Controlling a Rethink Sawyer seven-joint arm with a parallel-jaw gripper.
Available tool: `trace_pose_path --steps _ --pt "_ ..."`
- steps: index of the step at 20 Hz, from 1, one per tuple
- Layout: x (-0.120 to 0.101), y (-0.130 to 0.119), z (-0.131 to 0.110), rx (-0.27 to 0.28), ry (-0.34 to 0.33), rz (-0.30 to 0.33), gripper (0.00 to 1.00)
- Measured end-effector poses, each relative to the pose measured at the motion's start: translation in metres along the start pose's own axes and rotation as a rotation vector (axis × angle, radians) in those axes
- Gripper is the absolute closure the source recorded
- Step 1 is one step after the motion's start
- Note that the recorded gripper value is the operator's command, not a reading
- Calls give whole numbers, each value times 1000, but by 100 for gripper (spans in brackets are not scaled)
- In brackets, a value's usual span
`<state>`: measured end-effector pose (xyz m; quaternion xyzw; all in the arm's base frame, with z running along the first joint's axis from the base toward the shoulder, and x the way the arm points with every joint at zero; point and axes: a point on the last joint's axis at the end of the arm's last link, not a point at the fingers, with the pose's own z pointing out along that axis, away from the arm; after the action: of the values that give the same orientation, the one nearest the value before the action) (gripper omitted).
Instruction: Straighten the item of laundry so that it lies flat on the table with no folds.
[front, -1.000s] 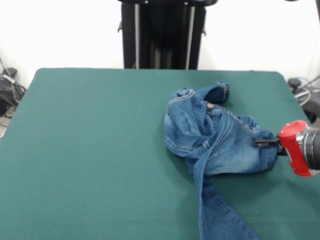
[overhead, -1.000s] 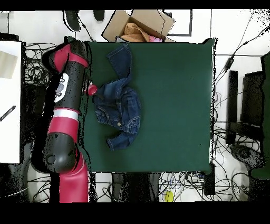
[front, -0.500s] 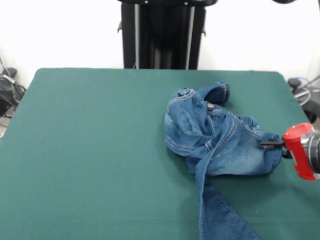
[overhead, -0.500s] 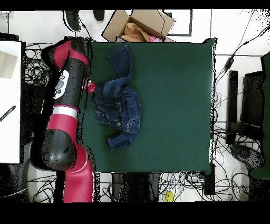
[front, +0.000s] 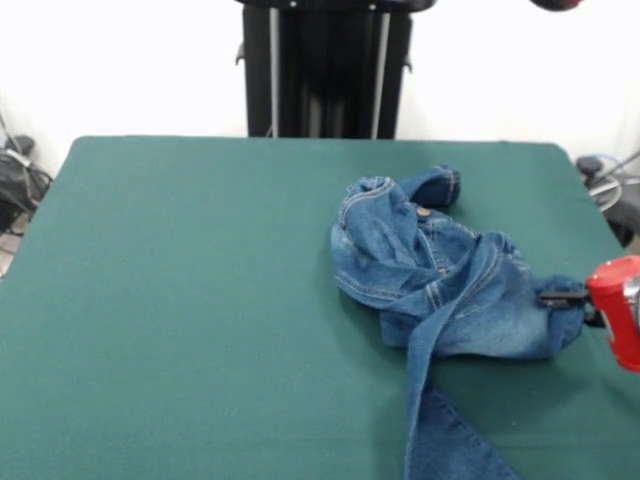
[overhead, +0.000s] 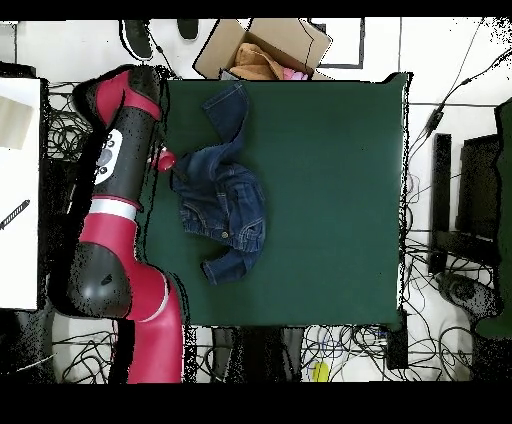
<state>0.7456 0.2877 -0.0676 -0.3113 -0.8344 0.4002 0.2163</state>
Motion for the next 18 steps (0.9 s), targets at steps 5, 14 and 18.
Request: trace_pose_path --steps 5,14,18 --pt "9 12 -7 -11 -9 10 100" --pt "25 37 -10 -8 -29 47 100" --pt "25 43 -7 4 -23 69 100"
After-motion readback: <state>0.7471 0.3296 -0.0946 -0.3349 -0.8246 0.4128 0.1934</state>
